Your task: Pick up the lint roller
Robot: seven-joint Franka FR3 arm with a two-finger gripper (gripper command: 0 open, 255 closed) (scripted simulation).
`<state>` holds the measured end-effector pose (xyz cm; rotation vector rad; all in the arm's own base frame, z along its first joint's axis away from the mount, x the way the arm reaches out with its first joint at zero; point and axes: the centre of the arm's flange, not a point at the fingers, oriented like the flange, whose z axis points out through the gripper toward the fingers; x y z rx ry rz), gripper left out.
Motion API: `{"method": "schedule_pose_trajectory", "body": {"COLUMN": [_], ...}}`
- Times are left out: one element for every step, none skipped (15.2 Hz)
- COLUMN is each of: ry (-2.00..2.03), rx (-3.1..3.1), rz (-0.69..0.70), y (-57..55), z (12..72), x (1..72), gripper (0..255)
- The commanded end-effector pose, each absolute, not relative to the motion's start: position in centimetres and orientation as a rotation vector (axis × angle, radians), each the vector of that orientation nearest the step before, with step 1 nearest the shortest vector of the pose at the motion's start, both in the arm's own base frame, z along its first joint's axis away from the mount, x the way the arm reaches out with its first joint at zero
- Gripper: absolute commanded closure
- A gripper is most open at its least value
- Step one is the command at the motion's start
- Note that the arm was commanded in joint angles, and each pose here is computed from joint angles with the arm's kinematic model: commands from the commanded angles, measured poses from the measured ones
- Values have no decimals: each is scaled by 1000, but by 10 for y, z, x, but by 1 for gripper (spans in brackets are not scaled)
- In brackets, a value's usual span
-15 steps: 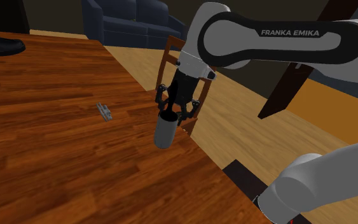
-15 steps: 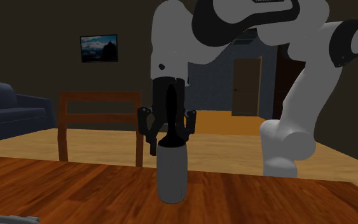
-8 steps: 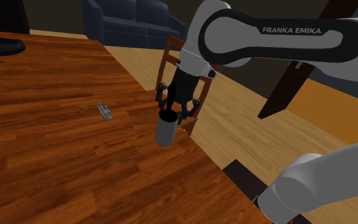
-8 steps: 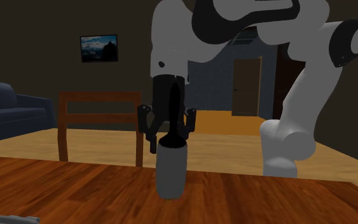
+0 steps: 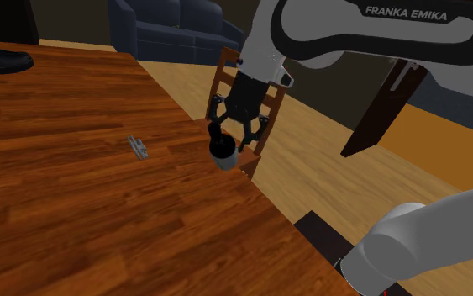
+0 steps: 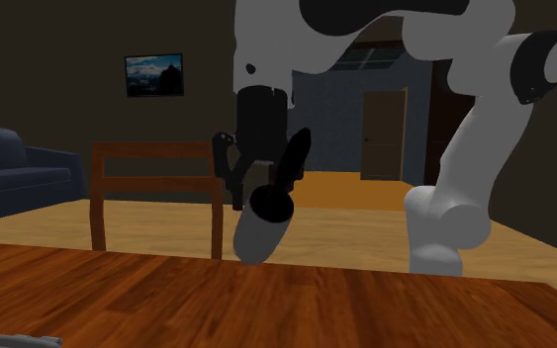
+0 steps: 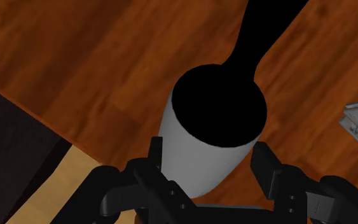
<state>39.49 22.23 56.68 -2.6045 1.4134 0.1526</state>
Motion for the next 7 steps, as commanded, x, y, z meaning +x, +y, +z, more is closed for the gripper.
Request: {"method": "schedule_pose_trajectory", "body": {"ry": [1413, 1413, 1413, 1413, 1413, 1413, 1413], "rx": [-2605, -2605, -2605, -2605, -2605, -2605, -2605], "rz": [152, 152, 152, 152, 152, 152, 152], "y": [221, 221, 221, 221, 221, 221, 221], "z": [578, 584, 589, 594, 599, 600, 600], "x": [395, 395, 395, 395, 395, 395, 395], "gripper": [255, 255, 255, 255, 255, 255, 255]}}
